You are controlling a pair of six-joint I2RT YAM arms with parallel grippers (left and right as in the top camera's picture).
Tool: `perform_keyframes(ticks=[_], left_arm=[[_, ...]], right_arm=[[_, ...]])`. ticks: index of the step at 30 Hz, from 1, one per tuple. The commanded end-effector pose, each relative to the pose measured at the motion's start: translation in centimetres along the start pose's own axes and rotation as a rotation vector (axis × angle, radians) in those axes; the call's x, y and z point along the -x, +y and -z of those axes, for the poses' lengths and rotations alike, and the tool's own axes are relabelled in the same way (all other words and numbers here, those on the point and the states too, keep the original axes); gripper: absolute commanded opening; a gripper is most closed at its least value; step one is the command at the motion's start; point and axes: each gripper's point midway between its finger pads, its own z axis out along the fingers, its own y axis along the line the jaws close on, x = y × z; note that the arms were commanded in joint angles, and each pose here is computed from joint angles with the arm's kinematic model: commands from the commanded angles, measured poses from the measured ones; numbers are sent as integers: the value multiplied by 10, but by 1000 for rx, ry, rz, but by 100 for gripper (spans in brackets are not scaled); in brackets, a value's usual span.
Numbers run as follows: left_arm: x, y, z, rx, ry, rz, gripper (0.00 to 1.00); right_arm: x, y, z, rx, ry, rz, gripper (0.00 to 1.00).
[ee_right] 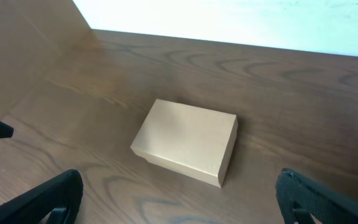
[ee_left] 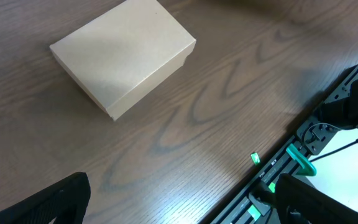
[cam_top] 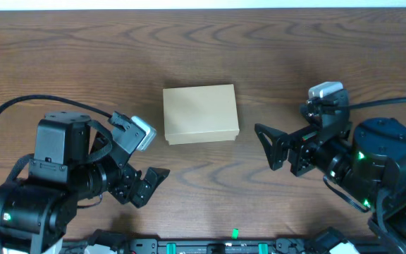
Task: Pack container
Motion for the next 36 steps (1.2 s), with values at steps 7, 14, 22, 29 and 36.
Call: perform_keyframes(ticks=[7,14,22,29,36], left_arm=[[-11,-4,45,162,-158,-47,95],[-60,30,76,528,-375,184,95],[-126,77,7,663,-490,305,95],[-137,109,-48,633,-440,324,95],[-142,120,-86,570,-435,315,95]], right_arm=[[2,-1,2,-7,-8,-7,99],[2,-1,2,-7,-8,-7,99],[2,-1,2,-7,-8,-7,99],[2,-1,2,-7,-8,-7,99],[2,-1,2,-7,-8,-7,99]])
